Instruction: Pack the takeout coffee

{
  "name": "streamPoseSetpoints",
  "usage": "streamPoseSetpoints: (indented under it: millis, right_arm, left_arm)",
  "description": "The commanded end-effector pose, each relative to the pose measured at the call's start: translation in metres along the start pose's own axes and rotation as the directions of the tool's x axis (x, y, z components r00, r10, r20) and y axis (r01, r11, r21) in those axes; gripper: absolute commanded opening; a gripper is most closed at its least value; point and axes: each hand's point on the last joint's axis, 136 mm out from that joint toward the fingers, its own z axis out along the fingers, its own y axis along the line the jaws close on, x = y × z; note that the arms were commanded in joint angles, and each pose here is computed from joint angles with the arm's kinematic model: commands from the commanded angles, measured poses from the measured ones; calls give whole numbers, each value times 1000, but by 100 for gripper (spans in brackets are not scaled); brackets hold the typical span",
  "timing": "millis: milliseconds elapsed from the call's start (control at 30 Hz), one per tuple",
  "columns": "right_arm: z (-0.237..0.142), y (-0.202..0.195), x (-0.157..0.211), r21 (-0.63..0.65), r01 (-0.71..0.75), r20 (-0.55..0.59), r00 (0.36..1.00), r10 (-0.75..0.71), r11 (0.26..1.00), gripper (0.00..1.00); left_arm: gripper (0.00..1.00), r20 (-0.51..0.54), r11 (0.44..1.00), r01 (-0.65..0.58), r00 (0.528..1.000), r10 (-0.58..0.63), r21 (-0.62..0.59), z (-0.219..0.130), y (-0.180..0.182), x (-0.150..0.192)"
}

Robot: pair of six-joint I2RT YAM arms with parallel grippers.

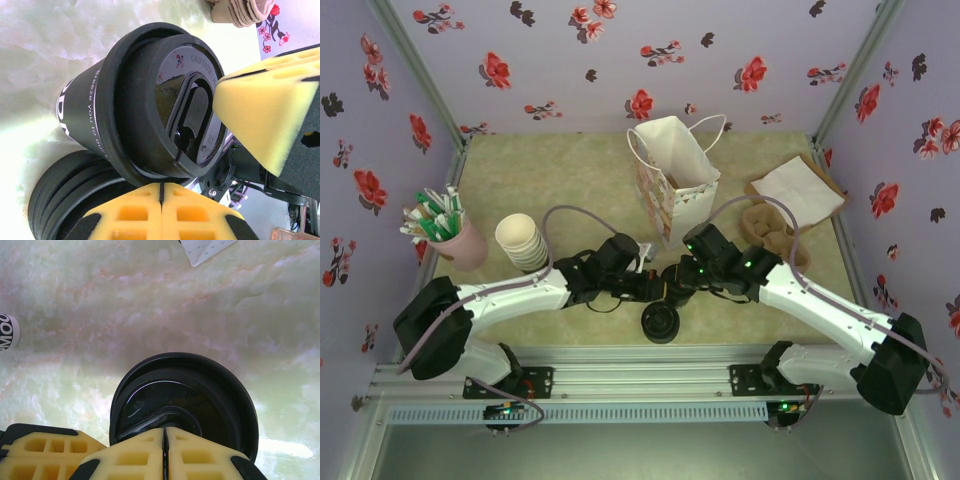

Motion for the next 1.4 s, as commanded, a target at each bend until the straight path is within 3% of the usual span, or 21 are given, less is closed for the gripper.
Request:
streamPoseSetpoints:
  millis: [0, 367, 533, 667, 733, 1000, 1133, 1367]
  right_arm:
    - [4, -1, 6, 4, 11, -18, 1000, -11, 1000, 11]
    - [9, -5, 8, 28, 15, -36, 999, -14, 999, 11]
    - [-5, 0, -1, 22, 23, -4, 1000, -23, 999, 13]
    - [-26, 2, -14, 42, 45, 46, 998, -47, 998, 29]
    - [-36, 3, -20, 54, 61, 66, 996, -64, 997, 45]
    - [-48, 5, -27, 127, 140, 35, 989, -145, 982, 85]
    - [-46, 10, -25, 179, 201, -12, 979, -202, 963, 95]
    - [-26, 12, -16, 238, 257, -102, 966, -239, 937, 95]
  left_arm:
    - [0, 3, 999, -26, 1000, 26, -23, 3, 0, -3]
    - [0, -16, 997, -14, 1000, 12, -76, 11, 17, 4]
    - [1, 6, 998, -36, 999, 37, -53, 1, 3, -4]
    - [9, 48, 996, -83, 995, 84, -26, -16, -20, -21]
    - [16, 81, 995, -97, 992, 98, -16, -28, -27, -30]
    - [31, 176, 996, -69, 981, 79, -60, -65, -2, -52]
    - [41, 215, 996, -32, 975, 49, -80, -79, 20, -59]
    - [53, 243, 996, 19, 970, 3, -88, -89, 45, -63]
